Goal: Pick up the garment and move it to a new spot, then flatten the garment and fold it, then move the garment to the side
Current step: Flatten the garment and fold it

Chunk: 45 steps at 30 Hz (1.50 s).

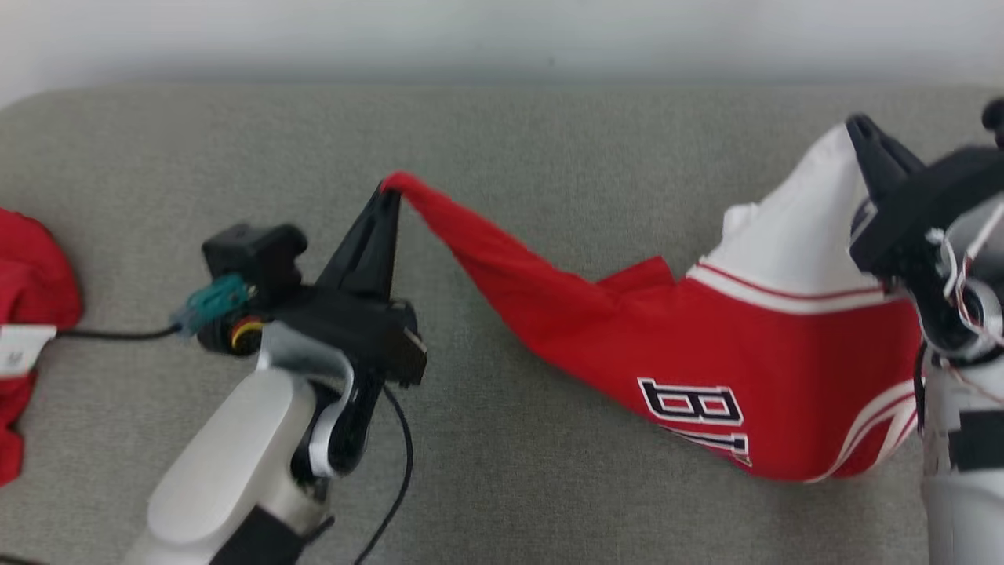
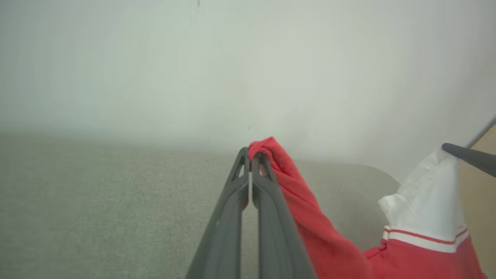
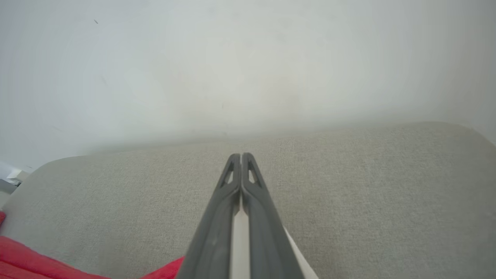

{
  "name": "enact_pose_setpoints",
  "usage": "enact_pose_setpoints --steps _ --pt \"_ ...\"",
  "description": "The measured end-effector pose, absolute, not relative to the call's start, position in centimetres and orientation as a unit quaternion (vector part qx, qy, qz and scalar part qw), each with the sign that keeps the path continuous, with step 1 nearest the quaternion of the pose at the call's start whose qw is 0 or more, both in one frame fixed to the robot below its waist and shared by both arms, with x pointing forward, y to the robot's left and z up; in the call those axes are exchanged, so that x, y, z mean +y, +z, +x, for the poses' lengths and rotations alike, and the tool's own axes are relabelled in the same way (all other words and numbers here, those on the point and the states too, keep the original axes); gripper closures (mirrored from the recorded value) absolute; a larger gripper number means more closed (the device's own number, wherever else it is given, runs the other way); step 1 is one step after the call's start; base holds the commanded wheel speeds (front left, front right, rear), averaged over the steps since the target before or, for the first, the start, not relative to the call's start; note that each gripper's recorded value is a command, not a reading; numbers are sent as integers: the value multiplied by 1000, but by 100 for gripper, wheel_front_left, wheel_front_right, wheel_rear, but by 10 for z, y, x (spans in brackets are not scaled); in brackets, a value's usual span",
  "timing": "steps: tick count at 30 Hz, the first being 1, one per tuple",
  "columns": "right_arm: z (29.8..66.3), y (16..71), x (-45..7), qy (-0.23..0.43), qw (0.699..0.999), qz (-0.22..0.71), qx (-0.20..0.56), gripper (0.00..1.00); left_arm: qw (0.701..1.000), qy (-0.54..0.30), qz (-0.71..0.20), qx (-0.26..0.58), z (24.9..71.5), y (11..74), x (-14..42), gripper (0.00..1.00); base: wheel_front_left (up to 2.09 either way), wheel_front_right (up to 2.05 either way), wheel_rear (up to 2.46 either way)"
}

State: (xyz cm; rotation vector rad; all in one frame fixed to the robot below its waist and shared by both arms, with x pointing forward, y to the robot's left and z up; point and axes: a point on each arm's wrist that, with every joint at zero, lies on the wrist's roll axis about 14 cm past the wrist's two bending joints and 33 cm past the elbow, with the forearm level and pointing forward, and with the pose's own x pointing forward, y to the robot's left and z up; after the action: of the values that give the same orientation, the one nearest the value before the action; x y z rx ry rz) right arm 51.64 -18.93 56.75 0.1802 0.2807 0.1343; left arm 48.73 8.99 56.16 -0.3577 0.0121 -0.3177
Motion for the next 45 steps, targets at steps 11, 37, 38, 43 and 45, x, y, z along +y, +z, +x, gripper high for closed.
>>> enact_pose_setpoints --steps 11,37,38,43,45 --pt "627 669 -167 82 993 75 -34 100 954 -136 -254 -87 617 650 116 100 0 0 0" --pt "476 578 -221 103 993 11 47 100 972 -214 -99 -1 467 514 69 100 0 0 0" --pt "463 573 -222 104 993 13 59 100 972 -213 -97 6 458 509 68 100 0 0 0" --pt "406 571 -226 92 992 27 79 100 975 -193 -104 26 420 496 71 100 0 0 0" --pt "386 570 -227 84 992 31 86 100 978 -167 -121 32 411 493 78 100 0 0 0"
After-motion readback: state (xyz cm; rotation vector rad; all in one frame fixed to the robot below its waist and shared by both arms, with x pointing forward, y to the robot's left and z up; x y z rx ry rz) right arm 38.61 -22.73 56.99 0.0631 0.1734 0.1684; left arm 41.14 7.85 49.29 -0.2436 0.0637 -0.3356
